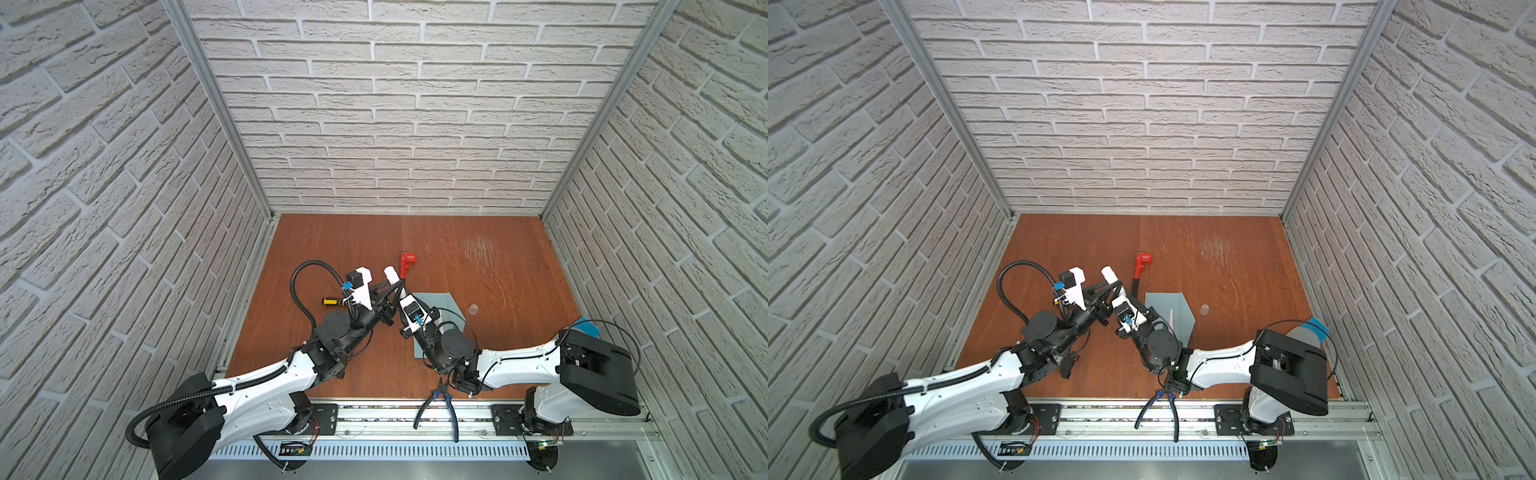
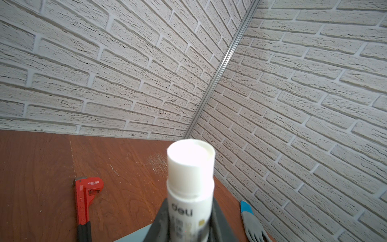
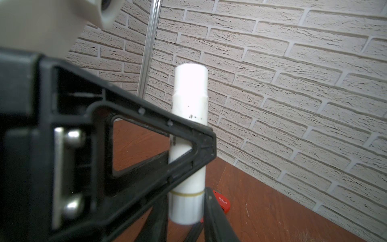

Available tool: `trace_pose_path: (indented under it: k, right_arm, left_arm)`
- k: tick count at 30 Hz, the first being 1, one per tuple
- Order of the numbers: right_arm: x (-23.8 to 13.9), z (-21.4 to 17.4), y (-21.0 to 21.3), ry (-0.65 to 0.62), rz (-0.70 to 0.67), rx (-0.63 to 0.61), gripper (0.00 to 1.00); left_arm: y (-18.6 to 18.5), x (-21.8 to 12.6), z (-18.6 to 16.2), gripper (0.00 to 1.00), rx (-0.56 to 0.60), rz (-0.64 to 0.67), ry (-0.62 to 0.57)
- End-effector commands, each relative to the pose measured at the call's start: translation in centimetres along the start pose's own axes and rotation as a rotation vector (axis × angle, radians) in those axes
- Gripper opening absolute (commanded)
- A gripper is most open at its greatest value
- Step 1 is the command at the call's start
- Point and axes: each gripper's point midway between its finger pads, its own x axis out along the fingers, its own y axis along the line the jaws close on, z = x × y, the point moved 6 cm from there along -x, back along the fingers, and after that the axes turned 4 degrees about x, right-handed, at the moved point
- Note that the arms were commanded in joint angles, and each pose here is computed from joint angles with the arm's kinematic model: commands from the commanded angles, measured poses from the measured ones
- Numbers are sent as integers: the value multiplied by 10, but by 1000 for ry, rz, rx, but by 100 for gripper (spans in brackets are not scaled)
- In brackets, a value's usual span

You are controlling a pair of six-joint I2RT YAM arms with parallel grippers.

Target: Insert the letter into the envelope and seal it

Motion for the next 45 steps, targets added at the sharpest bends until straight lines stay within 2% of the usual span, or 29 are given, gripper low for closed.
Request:
trace_pose_path:
  k: [1, 6, 11, 14, 17, 23, 27, 36, 40, 43, 45]
  right_arm:
    - [3, 11, 9, -31, 46, 5, 20]
    - [3, 18, 12, -31, 94, 6, 17]
    - [-4, 25, 14, -15, 181, 63, 12]
    - [-12, 33, 13, 9, 249, 130, 10]
    - [-25, 42, 9, 48, 328, 205, 7]
    - [-52, 57, 7, 171, 588, 345, 6]
    - [-65, 65, 4, 258, 712, 438, 6]
    - [-67, 67, -10, 344, 792, 590, 8]
    - [-68, 61, -15, 356, 764, 559, 14]
    - [-70, 55, -18, 379, 737, 493, 28]
    - [-71, 48, -21, 393, 711, 437, 43]
  left_arm:
    - [-14, 1, 10, 0, -24, -73, -47]
    - [-12, 0, 4, 0, -34, -76, -27]
    - [-14, -3, -3, 0, -56, -118, 3]
    - [-17, -8, -4, 0, -84, -188, 31]
    - [-22, -15, -5, 0, -128, -310, 81]
    - [-45, -37, -9, 0, -120, -529, 185]
    - [-50, -50, -10, 0, -112, -590, 205]
    - [-61, -57, -12, 0, -99, -651, 213]
    - [-62, -56, -13, 0, -94, -646, 213]
    - [-60, -55, -11, 0, -87, -627, 197]
    - [-58, -53, -9, 0, -79, -601, 183]
